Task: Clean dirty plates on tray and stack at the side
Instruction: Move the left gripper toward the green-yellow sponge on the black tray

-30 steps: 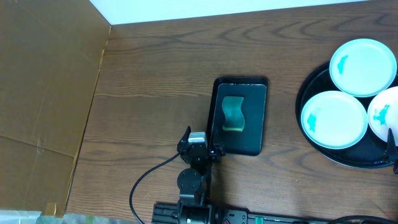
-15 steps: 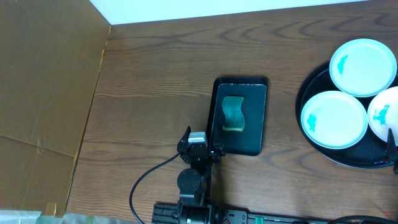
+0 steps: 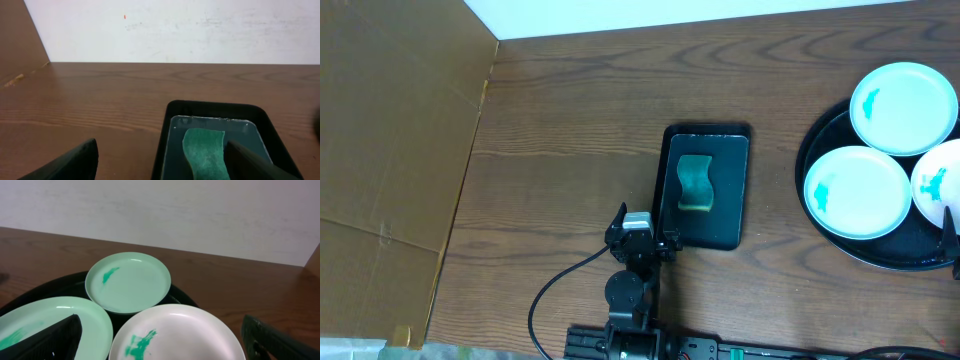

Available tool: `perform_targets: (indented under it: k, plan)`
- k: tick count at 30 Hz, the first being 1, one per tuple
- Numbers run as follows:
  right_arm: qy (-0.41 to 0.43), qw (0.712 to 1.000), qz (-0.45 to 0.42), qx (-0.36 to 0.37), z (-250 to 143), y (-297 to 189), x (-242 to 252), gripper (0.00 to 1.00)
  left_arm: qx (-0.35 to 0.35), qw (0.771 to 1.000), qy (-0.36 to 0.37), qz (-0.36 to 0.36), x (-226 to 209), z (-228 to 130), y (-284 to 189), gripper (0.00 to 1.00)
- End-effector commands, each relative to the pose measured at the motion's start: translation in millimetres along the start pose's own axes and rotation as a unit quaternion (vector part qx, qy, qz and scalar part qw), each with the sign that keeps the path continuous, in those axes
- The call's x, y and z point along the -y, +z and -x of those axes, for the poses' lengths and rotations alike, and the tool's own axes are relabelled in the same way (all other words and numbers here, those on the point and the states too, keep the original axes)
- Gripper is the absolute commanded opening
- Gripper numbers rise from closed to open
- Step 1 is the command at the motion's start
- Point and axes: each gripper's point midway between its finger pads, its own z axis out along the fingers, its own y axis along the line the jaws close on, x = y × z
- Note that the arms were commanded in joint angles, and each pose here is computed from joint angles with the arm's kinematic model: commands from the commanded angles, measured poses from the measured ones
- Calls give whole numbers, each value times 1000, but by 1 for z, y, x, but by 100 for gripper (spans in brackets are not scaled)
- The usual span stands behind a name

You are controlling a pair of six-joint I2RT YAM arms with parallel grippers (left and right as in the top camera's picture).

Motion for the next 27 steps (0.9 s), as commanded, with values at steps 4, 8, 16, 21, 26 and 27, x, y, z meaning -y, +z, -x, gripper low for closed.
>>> perform_targets:
  k: [4, 8, 16, 21, 26, 27]
  plan:
    - [-5, 1000, 1, 1, 0, 0, -1, 99, -22, 1000, -3, 5, -2, -18, 2, 80]
    - [-5, 1000, 1, 1, 0, 0, -1, 99, -22, 1000, -3, 5, -2, -18, 2, 80]
    - [-5, 1000, 1, 1, 0, 0, -1, 99, -22, 1000, -3, 5, -2, -18, 2, 80]
    - [-5, 1000, 1, 1, 0, 0, -1, 99, -22, 1000, -3, 5, -2, -18, 2, 80]
    - [-5, 1000, 1, 1, 0, 0, -1, 99, 2, 998, -44, -50, 17, -6, 2, 80]
    - [-10, 1000, 0, 12, 5, 0, 0, 99, 1, 994, -64, -83, 28, -5, 0, 80]
